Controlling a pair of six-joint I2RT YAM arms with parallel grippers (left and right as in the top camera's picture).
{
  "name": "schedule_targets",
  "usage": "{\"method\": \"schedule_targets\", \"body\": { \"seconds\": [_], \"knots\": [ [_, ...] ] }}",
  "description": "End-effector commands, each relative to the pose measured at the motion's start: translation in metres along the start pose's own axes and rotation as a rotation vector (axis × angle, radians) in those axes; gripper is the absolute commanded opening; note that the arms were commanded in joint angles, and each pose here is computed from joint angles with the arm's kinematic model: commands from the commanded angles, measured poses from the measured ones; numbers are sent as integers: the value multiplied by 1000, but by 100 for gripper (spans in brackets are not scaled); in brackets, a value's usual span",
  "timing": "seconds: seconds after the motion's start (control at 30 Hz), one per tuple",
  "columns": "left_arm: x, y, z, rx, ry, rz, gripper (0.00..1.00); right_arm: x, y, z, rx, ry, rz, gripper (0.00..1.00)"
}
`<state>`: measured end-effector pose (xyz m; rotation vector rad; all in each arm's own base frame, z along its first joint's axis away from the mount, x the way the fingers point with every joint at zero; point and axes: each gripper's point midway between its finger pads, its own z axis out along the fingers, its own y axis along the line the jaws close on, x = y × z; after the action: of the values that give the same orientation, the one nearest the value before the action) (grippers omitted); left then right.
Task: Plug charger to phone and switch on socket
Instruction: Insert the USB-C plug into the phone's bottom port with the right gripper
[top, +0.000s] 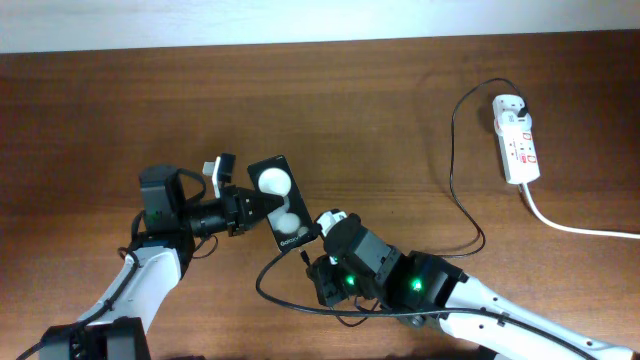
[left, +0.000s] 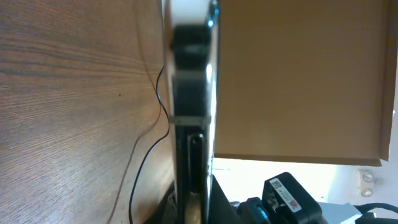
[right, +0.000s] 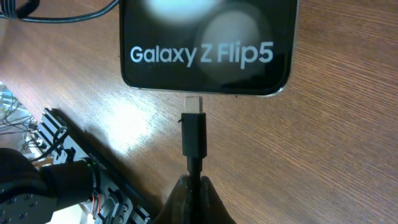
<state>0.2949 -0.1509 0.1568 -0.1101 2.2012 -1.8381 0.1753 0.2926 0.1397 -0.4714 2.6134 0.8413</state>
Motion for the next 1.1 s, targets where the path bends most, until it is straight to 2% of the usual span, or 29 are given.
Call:
{"method": "schedule_targets", "body": {
  "seconds": [0.0,0.4,0.83,1.07],
  "knots": [
    [2,-8,-1,30,20,13,0,0,-2,1,12,-10,9,4],
    [6,-12,-1,54,44,14,0,-10,1,1,5,-54,5,4],
    [6,-12,-1,54,44,14,0,-17,-12,0,73,-102,90,4],
    [12,-18,-2,91,80,13,0,-37,-6,-2,56,-187,79,4]
  ]
}}
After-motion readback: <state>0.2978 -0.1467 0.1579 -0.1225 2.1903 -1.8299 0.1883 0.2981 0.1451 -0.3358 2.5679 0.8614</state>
